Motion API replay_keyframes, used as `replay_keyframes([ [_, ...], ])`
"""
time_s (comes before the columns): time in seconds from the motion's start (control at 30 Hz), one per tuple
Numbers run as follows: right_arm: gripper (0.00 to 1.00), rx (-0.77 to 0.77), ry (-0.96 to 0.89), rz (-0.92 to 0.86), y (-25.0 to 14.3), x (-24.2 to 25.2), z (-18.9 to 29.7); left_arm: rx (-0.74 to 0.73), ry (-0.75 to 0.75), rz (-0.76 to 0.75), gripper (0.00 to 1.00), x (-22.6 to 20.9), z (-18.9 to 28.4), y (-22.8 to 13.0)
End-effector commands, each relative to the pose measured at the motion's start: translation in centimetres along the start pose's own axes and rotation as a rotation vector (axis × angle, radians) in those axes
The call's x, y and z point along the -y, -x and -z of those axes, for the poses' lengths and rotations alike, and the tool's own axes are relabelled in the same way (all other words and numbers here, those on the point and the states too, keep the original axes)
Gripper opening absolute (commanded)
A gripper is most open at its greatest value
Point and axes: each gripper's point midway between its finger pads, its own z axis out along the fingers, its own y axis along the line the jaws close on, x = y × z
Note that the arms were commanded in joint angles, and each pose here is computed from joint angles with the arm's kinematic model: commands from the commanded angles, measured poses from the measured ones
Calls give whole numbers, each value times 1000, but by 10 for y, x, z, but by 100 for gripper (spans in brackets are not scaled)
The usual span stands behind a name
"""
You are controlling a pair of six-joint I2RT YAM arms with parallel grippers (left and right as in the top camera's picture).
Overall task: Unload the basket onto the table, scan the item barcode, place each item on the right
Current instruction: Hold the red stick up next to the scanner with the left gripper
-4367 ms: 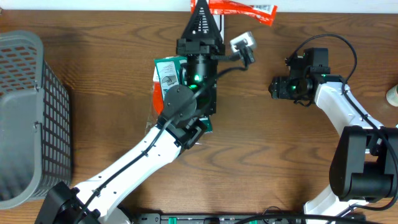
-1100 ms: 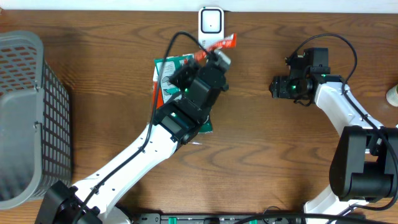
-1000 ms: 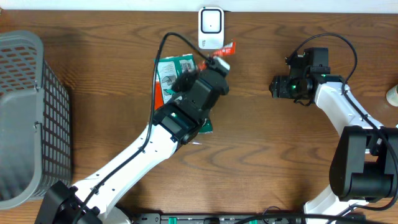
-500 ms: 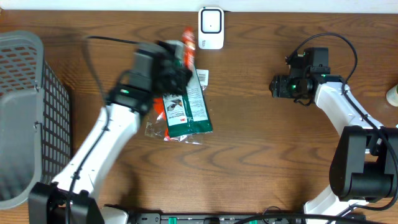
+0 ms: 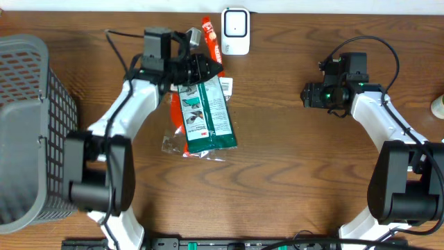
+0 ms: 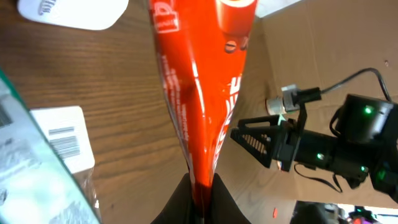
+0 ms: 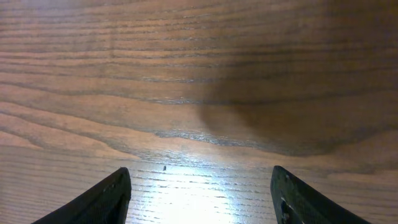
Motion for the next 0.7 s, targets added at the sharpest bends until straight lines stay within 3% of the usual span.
replay_keyframes([
  [0.0, 69, -16, -2, -11, -5, 1, -4, 0, -78, -23, 7, 15, -5, 23],
  [0.3, 69, -13, -3, -11, -4, 1, -4, -20, -173, 24, 7, 3, -32, 52],
  [0.67, 69, -8, -2, -10, -3, 1, -4, -55, -220, 95, 8, -25, -61, 39],
])
